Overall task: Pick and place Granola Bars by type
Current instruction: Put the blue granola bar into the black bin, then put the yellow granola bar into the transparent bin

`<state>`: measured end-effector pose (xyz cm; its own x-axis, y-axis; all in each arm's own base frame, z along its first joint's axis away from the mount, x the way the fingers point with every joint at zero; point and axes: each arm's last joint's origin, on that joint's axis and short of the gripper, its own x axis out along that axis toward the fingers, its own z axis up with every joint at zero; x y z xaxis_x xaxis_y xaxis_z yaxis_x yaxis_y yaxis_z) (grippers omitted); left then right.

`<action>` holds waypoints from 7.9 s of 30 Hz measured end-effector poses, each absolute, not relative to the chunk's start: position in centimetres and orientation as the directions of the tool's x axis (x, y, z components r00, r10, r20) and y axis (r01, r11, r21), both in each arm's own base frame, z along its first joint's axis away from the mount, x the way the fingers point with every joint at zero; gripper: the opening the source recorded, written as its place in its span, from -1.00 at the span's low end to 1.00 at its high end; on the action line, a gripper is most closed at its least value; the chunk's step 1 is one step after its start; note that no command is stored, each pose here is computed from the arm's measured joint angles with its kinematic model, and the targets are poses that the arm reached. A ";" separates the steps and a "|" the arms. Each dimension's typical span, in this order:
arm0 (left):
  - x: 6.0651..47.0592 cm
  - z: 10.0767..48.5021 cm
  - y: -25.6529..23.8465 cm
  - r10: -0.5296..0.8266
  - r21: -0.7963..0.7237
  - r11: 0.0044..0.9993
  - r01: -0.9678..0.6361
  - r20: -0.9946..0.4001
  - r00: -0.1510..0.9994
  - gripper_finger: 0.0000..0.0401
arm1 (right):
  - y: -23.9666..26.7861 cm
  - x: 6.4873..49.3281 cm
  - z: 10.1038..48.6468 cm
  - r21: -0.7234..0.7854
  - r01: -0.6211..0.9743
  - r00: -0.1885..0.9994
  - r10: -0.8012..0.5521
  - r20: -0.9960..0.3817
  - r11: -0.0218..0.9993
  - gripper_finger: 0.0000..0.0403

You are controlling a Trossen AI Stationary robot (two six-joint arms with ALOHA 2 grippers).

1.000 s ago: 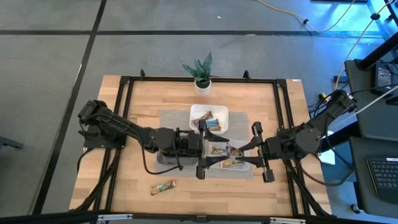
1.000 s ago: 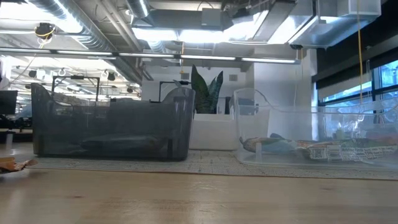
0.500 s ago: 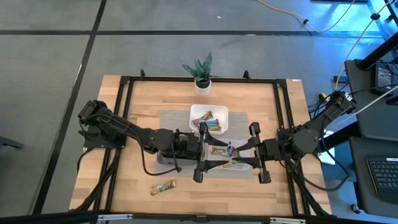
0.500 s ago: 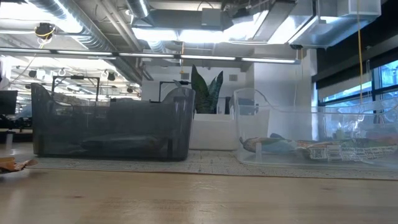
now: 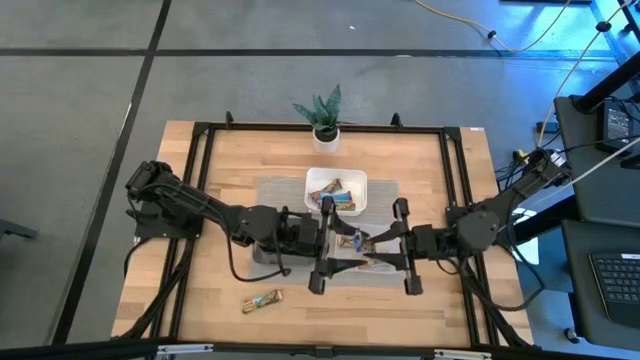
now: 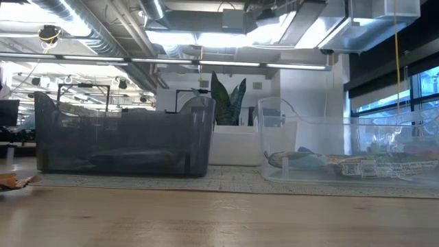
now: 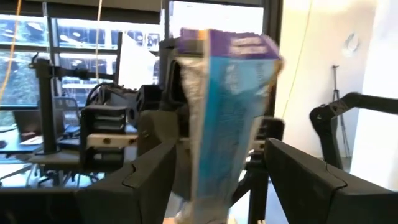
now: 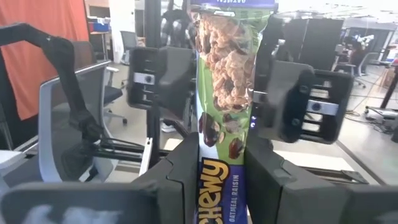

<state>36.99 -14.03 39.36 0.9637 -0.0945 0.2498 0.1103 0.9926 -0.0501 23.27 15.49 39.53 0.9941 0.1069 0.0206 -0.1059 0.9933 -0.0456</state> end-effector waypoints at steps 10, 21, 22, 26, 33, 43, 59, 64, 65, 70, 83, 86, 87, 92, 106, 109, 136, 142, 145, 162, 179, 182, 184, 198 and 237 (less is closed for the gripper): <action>37.0 39.4 -14.0 -0.072 -0.042 0.995 0.086 0.256 0.964 0.03 | 15.4 23.5 39.4 -0.048 -0.102 0.995 0.103 0.016 0.994 -0.48; 37.0 39.4 -14.0 -0.081 -0.038 0.995 0.093 0.256 0.963 -0.33 | 15.4 23.5 39.3 -0.030 -0.102 0.995 0.102 0.010 0.994 -0.47; 37.0 39.4 -14.0 -0.081 -0.037 0.995 0.094 0.256 0.963 -0.35 | 15.4 23.5 39.3 -0.031 -0.102 0.995 0.102 0.010 0.994 -0.46; 37.0 39.4 -14.0 -0.081 -0.037 0.995 0.094 0.256 0.963 -0.42 | 15.4 23.5 39.3 -0.031 -0.102 0.995 0.102 0.010 0.994 -0.38; 37.0 39.4 -14.0 -0.082 -0.037 0.995 0.095 0.255 0.963 -0.50 | 15.4 23.5 39.3 -0.033 -0.102 0.995 0.102 0.007 0.994 -0.23; 36.1 39.7 -13.6 -0.060 -0.014 0.998 0.063 0.165 0.985 -0.50 | 14.8 22.6 37.9 0.049 -0.086 0.981 0.094 -0.169 0.995 0.22; 31.8 31.3 -11.3 0.164 -0.067 0.946 -0.318 -0.746 0.645 -0.50 | 14.1 21.8 34.9 0.055 -0.053 0.886 0.073 -0.458 0.997 0.34; 32.2 28.6 -10.7 0.196 -0.022 0.914 -0.405 -0.851 0.488 -0.50 | 13.6 22.1 34.9 0.054 -0.030 0.887 0.051 -0.459 0.998 0.33; 32.5 28.1 -10.7 0.186 -0.021 0.915 -0.403 -0.865 0.467 -0.50 | 13.5 22.2 34.9 0.054 -0.026 0.887 0.048 -0.459 0.998 0.33; 33.8 25.2 -10.4 0.128 -0.020 0.917 -0.397 -0.931 0.343 -0.50 | 13.3 22.3 34.9 0.053 -0.017 0.887 0.040 -0.460 0.998 0.33; 34.8 20.2 -9.7 0.139 0.088 0.909 -0.407 -0.985 0.098 -0.50 | 13.3 22.2 34.7 0.045 -0.017 0.881 0.036 -0.471 0.999 0.33; 34.9 20.1 -9.7 0.145 0.093 0.909 -0.407 -0.985 0.097 -0.50 | 13.3 22.2 34.7 0.044 -0.017 0.881 0.036 -0.473 0.999 0.33; 34.9 20.1 -9.7 0.145 0.093 0.909 -0.407 -0.984 0.099 -0.50 | 13.3 22.2 34.7 0.044 -0.017 0.881 0.036 -0.472 0.999 0.33; 34.8 20.4 -9.6 0.159 0.100 0.907 -0.409 -0.981 0.112 -0.50 | 13.3 22.2 34.7 0.044 -0.017 0.881 0.036 -0.472 0.999 0.33; 34.8 20.3 -9.6 0.162 0.103 0.906 -0.411 -0.981 0.111 -0.15 | 13.3 22.2 34.7 0.042 -0.017 0.879 0.035 -0.476 0.999 0.33; 34.5 21.0 -9.4 0.126 0.084 0.907 -0.413 -0.989 0.075 -0.05 | 13.2 22.1 34.6 0.035 -0.017 0.874 0.031 -0.486 0.999 0.33; 27.2 23.9 -21.2 -0.034 -0.135 0.842 -0.523 -0.980 0.198 0.03 | 13.2 22.1 34.4 -0.070 -0.070 0.866 0.026 -0.500 0.995 0.33; 26.3 22.7 -22.0 -0.009 -0.136 0.793 -0.594 -0.977 0.211 0.03 | 13.2 22.1 34.4 -0.067 -0.069 0.866 0.026 -0.500 0.995 0.33; 26.1 21.8 -21.6 -0.023 -0.123 0.755 -0.644 -0.987 0.162 0.03 | 13.2 22.1 34.4 -0.067 -0.069 0.866 0.026 -0.500 0.995 0.33; 25.4 17.1 -20.9 -0.082 -0.180 0.671 -0.719 -0.982 0.170 0.45 | 13.2 22.1 34.4 -0.063 -0.066 0.866 0.026 -0.499 0.996 0.33; 25.8 16.6 -21.4 -0.097 -0.194 0.801 -0.566 -0.976 0.197 0.46 | 13.2 22.1 34.4 -0.066 -0.068 0.866 0.026 -0.499 0.996 0.33; 26.2 15.5 -21.8 -0.101 -0.174 0.806 -0.565 -0.982 0.157 0.46 | 13.2 22.1 34.4 -0.068 -0.069 0.866 0.026 -0.500 0.995 0.33; 26.6 15.0 -22.2 -0.098 -0.160 0.823 -0.545 -0.985 0.140 0.46 | 13.2 22.1 34.4 -0.073 -0.071 0.865 0.025 -0.501 0.995 0.33; 27.4 13.6 -23.0 -0.046 -0.052 0.858 -0.511 -0.999 0.025 0.26 | 11.7 22.9 34.4 -0.114 -0.029 0.865 -0.032 -0.501 0.993 0.33; 26.8 21.9 -21.9 -0.105 -0.289 0.831 -0.475 -0.921 0.376 -0.48 | 11.3 23.1 34.4 -0.112 -0.012 0.865 -0.046 -0.500 0.994 0.33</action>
<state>26.82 -21.88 21.93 0.3759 -0.1048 -0.9207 -0.4752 0.8312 -0.2886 23.09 11.29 34.43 0.8645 -0.0460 -0.5005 -0.0119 0.9937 -0.1118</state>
